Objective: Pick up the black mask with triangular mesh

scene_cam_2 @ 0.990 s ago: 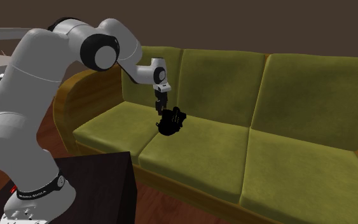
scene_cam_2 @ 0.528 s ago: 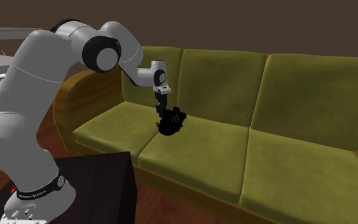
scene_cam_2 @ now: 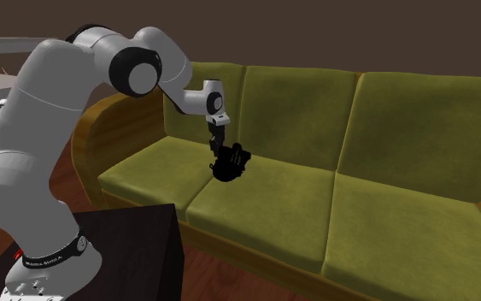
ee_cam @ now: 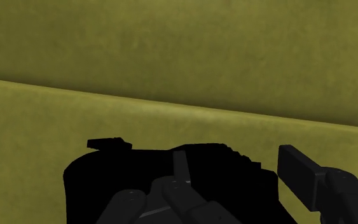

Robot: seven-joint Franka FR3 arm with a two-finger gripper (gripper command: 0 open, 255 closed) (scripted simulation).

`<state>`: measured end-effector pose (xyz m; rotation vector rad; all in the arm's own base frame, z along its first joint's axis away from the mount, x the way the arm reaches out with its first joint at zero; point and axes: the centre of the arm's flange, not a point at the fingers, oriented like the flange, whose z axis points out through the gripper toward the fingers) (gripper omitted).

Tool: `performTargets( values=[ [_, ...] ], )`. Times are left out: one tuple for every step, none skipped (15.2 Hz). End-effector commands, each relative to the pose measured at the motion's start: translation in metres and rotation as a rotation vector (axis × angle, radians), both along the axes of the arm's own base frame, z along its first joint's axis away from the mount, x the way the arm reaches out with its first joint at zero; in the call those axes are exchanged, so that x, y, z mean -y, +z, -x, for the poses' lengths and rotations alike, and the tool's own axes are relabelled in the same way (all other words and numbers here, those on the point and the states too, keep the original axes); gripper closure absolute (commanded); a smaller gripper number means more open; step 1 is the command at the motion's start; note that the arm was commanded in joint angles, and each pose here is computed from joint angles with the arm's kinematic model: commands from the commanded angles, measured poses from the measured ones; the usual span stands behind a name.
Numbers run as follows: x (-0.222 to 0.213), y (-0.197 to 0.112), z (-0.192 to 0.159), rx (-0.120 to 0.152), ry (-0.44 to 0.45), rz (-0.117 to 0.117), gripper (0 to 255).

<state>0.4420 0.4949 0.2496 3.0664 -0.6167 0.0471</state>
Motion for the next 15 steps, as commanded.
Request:
performTargets(
  values=[
    [0.000, 0.010, 0.000, 0.001, 0.000, -0.001, 255],
    [0.000, 0.015, 0.000, 0.001, 0.000, -0.001, 255],
    [0.000, 0.020, 0.000, 0.001, 0.000, -0.001, 255],
    [0.000, 0.025, 0.000, 0.001, 0.000, -0.001, 255],
    [0.000, 0.031, 0.000, 0.001, 0.000, -0.001, 255],
    [0.000, 0.036, 0.000, 0.001, 0.000, -0.001, 255],
    [0.000, 0.041, 0.000, 0.001, 0.000, -0.001, 255],
    [0.000, 0.046, 0.000, 0.001, 0.000, -0.001, 255],
    [0.000, 0.052, 0.000, 0.001, 0.000, -0.001, 255],
    [0.000, 0.057, 0.000, 0.001, 0.000, -0.001, 255],
    [0.000, 0.062, 0.000, 0.001, 0.000, -0.001, 255],
    [0.000, 0.068, 0.000, 0.001, 0.000, -0.001, 255],
    [0.000, 0.073, 0.000, 0.001, 0.000, -0.001, 255],
    [0.000, 0.074, 0.000, 0.001, 0.000, -0.001, 255],
    [0.000, 0.074, 0.000, 0.001, 0.000, -0.001, 255]
  ],
)
